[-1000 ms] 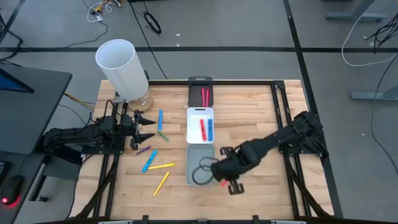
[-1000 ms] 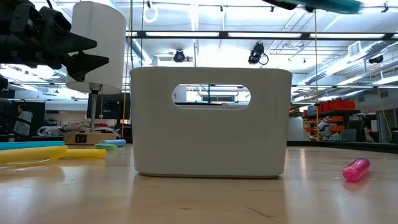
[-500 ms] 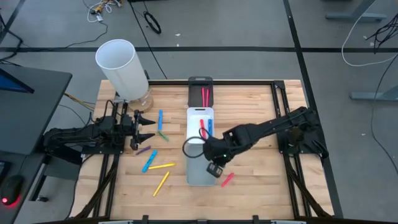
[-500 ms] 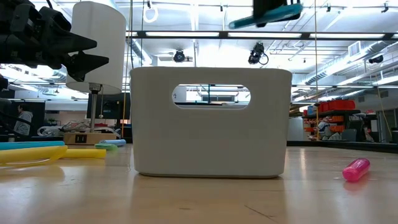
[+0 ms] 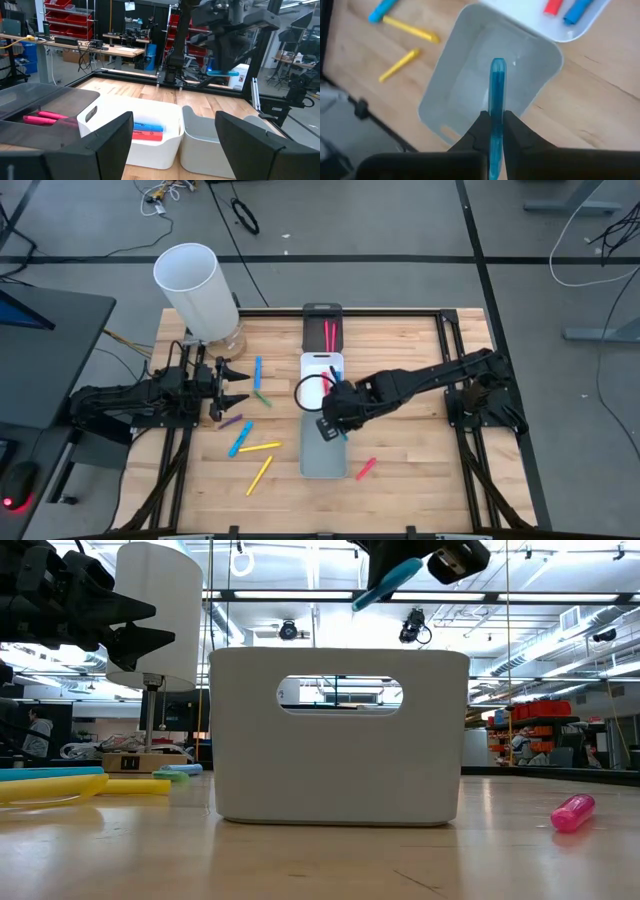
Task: Pick & Place Markers
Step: Put the blue pen into the gray bin
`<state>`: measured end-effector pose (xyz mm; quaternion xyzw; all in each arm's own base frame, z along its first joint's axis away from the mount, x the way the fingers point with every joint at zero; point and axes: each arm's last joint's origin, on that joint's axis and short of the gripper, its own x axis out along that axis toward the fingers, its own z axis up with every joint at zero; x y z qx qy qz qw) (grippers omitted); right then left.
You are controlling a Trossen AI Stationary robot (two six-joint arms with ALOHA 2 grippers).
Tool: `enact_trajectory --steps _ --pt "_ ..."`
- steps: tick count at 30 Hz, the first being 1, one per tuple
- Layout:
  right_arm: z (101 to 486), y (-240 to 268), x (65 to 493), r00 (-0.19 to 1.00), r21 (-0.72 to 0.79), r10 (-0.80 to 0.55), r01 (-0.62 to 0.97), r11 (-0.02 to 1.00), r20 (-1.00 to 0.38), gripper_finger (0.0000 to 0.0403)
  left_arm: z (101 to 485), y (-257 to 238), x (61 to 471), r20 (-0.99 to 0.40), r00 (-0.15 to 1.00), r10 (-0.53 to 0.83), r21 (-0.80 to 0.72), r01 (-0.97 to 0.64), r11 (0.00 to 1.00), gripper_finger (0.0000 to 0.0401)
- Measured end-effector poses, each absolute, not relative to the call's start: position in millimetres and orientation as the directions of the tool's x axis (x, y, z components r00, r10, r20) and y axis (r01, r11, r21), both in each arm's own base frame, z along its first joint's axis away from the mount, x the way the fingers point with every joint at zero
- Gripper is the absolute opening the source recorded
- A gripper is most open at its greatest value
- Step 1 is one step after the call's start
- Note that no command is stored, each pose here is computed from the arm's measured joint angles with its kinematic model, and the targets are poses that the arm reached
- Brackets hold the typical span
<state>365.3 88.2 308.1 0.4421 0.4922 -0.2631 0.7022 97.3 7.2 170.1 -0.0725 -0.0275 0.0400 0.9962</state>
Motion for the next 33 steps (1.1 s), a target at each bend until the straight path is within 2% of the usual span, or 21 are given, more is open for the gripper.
enact_trajectory --steps 4,9,15,24,33 --pt "307.9 87.9 365.4 0.390 0.363 0.002 0.855 0.372 -0.921 0.0018 170.2 7.2 97.2 0.050 0.995 0.084 -0.147 -0.076 0.986 0.0288" --pt "302.3 88.4 367.5 0.369 0.356 -0.005 0.900 0.253 -0.930 0.0017 170.0 7.2 97.3 0.049 0.995 0.083 -0.147 -0.075 0.986 0.0288" --pt "289.4 87.5 366.3 0.271 0.263 -0.025 0.950 0.166 -0.962 0.0017 170.1 7.2 97.2 0.049 0.995 0.084 -0.147 -0.076 0.986 0.0288" --pt "254.0 85.0 380.4 0.137 0.135 -0.003 0.983 0.123 -0.991 0.0016 169.9 7.2 97.3 0.046 0.995 0.083 -0.147 -0.076 0.986 0.0288" --pt "227.0 87.9 400.9 0.169 0.168 0.003 0.981 0.092 -0.986 0.0016 170.0 7.2 97.3 0.048 0.995 0.084 -0.147 -0.076 0.986 0.0288"
